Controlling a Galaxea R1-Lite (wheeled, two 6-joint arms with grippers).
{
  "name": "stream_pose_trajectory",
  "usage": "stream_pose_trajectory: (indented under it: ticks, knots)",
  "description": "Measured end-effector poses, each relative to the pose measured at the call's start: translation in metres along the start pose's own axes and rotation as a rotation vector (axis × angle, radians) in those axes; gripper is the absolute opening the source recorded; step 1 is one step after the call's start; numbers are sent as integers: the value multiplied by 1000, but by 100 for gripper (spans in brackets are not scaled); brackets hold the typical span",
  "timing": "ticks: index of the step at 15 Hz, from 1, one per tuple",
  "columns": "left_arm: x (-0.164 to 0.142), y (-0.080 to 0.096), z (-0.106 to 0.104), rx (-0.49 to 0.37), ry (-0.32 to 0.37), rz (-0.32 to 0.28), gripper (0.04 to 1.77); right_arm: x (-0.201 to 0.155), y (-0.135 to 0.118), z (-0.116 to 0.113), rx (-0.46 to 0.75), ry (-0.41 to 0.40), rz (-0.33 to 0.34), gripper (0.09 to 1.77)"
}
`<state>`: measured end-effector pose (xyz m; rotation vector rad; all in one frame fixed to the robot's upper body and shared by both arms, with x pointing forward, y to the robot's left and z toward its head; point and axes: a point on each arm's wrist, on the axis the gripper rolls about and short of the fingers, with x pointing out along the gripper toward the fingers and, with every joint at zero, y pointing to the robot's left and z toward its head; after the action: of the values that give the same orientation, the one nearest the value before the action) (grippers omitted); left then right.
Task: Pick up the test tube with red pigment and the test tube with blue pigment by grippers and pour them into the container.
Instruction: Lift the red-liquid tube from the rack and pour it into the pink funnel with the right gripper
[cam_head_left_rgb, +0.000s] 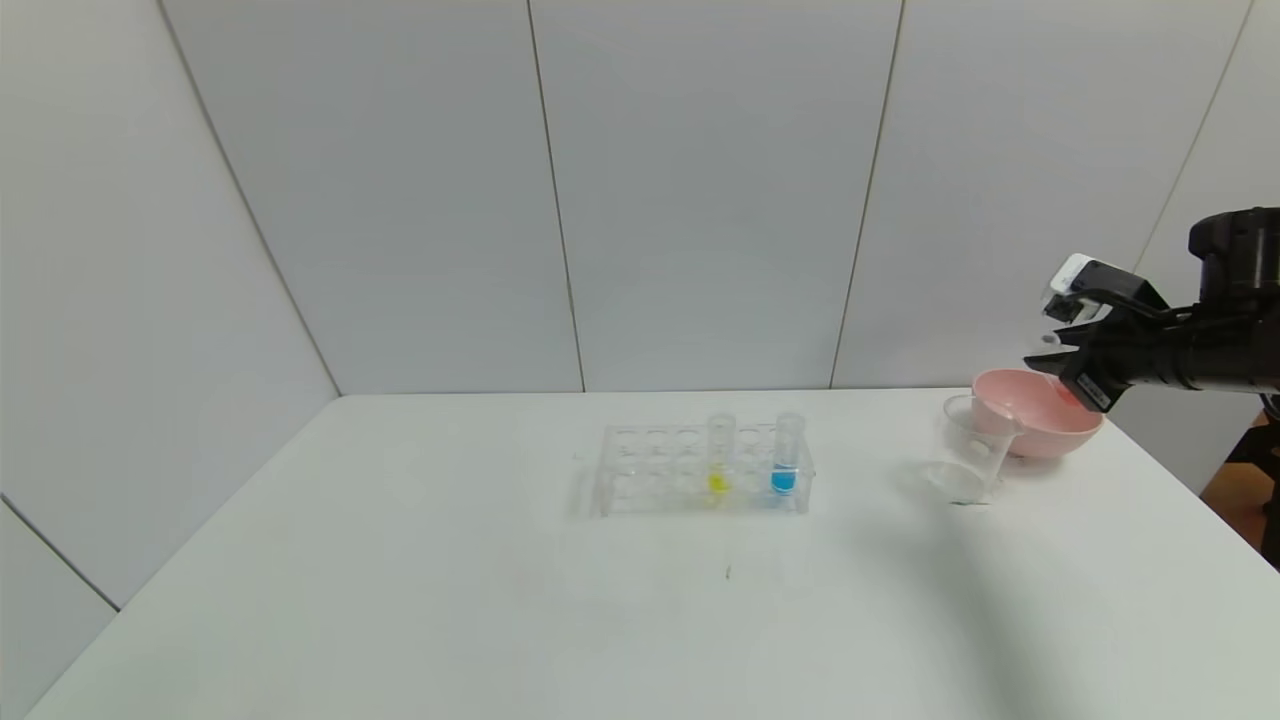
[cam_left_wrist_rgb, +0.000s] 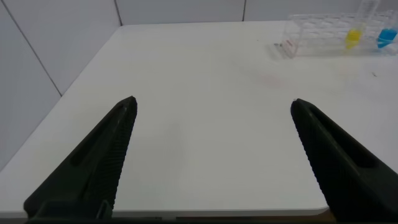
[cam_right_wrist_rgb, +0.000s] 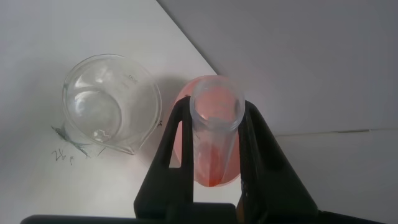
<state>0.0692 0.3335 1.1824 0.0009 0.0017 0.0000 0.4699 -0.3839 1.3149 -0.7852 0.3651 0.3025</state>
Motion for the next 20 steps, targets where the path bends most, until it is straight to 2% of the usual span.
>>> stream_pose_trajectory:
  ticks: [7,9,12,20]
  knots:
    - [0,0,0,0,-1,0,176,-13,-3,8,-179,97,155,49]
    - [0,0,0,0,0,0,176,-16,-4,10,-202,118,167,49]
    - [0,0,0,0,0,0,176,-20,-2,12,-255,203,210,49]
    - [0,0,0,0,0,0,176,-21,-1,43,-346,302,270,49]
